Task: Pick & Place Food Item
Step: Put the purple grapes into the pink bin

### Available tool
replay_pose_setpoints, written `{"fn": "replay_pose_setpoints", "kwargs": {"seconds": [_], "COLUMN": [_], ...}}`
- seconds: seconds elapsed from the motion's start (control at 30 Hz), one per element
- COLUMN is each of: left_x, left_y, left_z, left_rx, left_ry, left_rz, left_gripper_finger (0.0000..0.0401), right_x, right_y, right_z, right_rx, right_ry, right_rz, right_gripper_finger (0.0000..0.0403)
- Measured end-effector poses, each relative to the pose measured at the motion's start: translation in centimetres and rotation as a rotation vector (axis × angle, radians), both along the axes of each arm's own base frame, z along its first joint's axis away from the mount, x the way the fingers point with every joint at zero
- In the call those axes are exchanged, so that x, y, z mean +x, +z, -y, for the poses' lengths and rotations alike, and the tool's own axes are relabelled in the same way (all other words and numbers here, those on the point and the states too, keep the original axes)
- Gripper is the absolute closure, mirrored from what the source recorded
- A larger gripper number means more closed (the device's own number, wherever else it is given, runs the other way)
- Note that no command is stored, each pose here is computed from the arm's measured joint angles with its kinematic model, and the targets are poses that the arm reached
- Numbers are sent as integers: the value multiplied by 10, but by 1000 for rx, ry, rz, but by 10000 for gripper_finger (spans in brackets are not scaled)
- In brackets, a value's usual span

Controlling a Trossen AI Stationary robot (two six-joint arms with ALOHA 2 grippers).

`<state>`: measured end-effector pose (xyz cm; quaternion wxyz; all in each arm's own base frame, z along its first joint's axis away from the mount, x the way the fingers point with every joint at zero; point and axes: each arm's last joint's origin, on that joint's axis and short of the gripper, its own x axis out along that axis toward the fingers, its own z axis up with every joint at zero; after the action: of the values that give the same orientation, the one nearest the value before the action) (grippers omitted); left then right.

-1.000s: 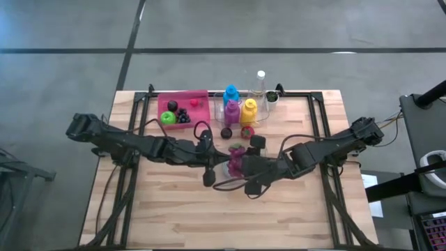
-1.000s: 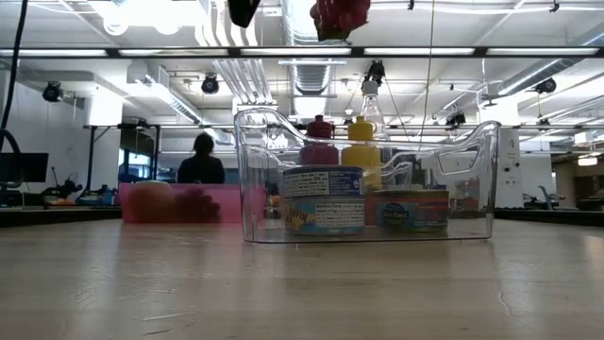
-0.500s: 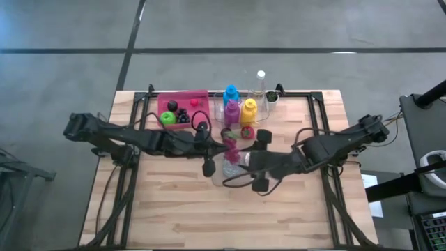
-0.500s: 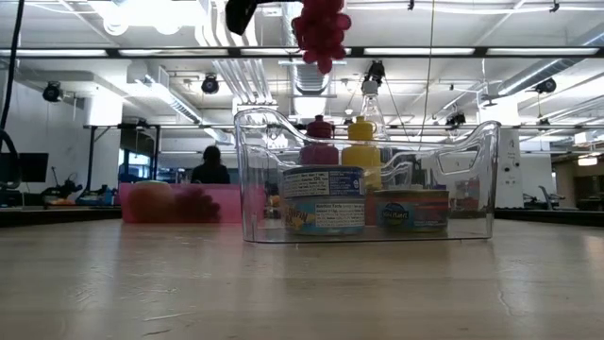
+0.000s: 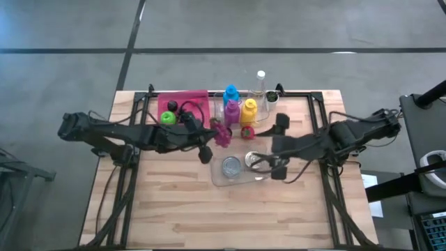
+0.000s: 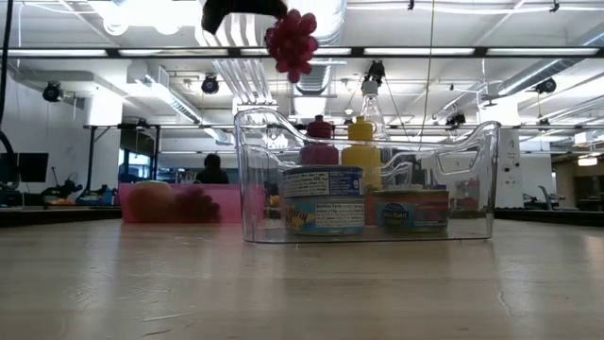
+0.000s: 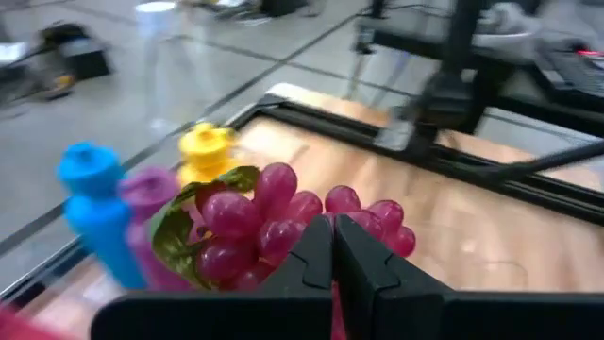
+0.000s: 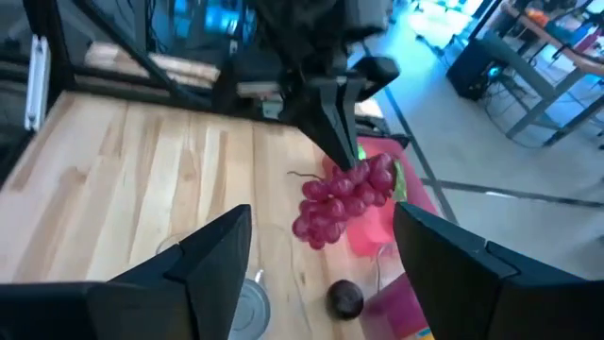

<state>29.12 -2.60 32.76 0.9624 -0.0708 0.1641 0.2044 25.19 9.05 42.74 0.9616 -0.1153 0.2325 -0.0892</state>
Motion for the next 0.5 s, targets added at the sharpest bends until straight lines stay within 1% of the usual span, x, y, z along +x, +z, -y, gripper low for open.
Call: {"fn": "replay_pose_setpoints", "kwargs": {"seconds": [0.07,0.2,0.37,0.5], "left_x": [-5,-14,-25,-41], "left_y": [-1,-6,-16,-25], "left_z": [-8,-34,-80,-121], "left_rx": [-9,-34,-61,-89], "left_ry": [58,223,412,563], "left_rz": [-27,-95,-198,-260], "left_gripper_finger": [401,401,401,401], "right_x": [-9,-25,-39,-43], "right_y": [7,18,27,30], "right_z": [4,10,16,18], "right_rx": [10,29,52,60], "right_ry": [-1,-1,-4,-7], "right_rz": [24,67,106,120], "right_gripper_finger": [142,135,128,124]}}
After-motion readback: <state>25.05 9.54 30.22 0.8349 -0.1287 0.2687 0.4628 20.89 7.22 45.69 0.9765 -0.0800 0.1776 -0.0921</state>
